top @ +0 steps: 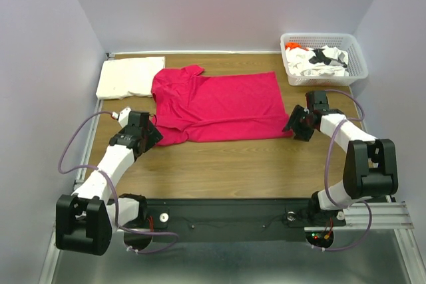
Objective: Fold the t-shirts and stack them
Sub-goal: Flatten the tshirt out
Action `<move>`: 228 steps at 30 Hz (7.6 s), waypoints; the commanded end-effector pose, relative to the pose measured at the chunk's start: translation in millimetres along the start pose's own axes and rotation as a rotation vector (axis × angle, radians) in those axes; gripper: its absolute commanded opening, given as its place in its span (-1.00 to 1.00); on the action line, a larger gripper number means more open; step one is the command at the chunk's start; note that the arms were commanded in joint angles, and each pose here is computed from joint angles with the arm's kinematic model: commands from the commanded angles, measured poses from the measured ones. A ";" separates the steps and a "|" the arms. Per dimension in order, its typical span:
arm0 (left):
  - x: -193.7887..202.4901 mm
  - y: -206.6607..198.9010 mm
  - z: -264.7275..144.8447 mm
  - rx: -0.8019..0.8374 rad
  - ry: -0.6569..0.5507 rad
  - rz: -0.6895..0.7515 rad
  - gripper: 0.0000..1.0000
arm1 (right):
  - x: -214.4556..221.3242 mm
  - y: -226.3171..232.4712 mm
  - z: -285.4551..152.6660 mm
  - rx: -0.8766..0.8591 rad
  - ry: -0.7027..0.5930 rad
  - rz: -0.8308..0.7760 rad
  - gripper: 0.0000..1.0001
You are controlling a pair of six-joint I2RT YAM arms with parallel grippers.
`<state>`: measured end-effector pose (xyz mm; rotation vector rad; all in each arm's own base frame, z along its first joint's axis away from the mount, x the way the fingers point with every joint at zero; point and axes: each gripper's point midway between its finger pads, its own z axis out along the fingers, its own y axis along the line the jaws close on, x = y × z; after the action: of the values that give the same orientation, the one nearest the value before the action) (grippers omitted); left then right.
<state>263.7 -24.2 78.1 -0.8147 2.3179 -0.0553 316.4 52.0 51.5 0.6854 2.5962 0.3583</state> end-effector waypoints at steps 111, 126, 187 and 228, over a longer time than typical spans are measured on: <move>-24.7 -31.5 -24.1 0.107 -0.030 0.074 0.72 | 11.4 126.2 -74.2 -0.293 -0.134 -0.577 -0.24; -2.3 -19.8 0.8 0.086 -0.017 0.062 0.61 | 178.7 334.6 -14.1 -0.599 -0.044 -1.228 -0.10; 39.1 -77.6 17.7 0.311 0.148 0.170 0.56 | 58.3 248.5 -3.4 -0.262 -0.173 -0.855 -0.05; 12.6 -24.4 9.2 -0.066 0.175 0.293 -0.71 | -10.2 -86.0 -21.2 0.244 -0.146 0.104 -0.15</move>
<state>280.1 -52.4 52.1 -0.4815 2.6102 0.0975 273.3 -23.0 25.7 0.9393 2.5222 0.0397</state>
